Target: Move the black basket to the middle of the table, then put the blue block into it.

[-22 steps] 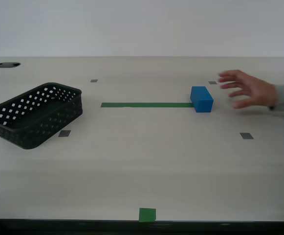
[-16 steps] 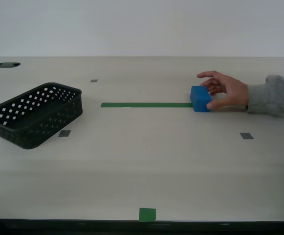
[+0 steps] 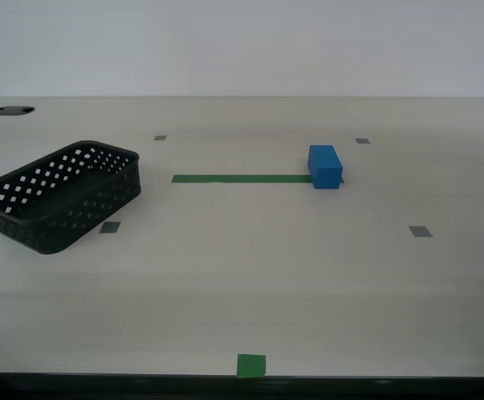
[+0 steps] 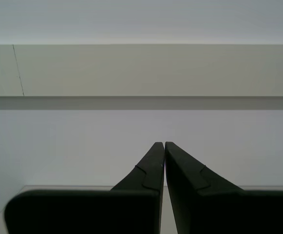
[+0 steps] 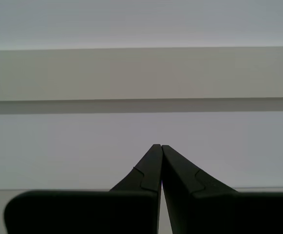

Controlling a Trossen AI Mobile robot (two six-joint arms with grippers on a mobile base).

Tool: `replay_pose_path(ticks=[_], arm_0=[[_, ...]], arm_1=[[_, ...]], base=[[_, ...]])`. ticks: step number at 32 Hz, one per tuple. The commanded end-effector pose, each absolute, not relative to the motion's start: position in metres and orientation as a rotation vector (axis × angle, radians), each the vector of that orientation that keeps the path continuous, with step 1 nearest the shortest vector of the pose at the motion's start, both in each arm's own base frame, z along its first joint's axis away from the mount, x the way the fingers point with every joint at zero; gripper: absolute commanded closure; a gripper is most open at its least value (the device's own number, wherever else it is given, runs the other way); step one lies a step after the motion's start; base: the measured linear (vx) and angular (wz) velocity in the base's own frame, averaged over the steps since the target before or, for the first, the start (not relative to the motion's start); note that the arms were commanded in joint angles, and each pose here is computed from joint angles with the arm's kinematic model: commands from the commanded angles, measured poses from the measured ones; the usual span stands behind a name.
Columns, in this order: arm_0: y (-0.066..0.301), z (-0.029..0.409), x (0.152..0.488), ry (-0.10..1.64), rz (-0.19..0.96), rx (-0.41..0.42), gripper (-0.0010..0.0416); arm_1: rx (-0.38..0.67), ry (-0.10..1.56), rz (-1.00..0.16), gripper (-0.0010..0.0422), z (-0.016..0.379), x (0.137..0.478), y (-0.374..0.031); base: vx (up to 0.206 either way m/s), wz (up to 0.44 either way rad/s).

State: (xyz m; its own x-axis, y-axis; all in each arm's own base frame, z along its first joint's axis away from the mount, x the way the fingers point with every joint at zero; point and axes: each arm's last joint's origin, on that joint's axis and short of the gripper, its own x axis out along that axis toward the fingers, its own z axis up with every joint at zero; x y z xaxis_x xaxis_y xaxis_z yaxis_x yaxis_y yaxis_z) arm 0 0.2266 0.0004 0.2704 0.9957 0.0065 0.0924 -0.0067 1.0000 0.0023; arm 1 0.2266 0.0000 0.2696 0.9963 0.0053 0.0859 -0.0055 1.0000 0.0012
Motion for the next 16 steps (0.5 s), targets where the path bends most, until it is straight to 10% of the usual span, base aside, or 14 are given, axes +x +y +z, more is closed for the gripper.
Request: replay_pose_path(ticks=[1, 16], arm_0=[[0.0004, 0.2709, 0.2266, -0.096, 0.007, 0.003, 0.0405], [0.0004, 0.2709, 0.2266, -0.096, 0.007, 0.003, 0.0405]], arm_1=[[0.001, -0.091, 0.007, 0.0412, 0.2702, 0.2265, 0.0002], [0.001, -0.091, 0.007, 0.0412, 0.2702, 0.2265, 0.0001]], base=[[0.0, 0.0], [0.0, 0.0]])
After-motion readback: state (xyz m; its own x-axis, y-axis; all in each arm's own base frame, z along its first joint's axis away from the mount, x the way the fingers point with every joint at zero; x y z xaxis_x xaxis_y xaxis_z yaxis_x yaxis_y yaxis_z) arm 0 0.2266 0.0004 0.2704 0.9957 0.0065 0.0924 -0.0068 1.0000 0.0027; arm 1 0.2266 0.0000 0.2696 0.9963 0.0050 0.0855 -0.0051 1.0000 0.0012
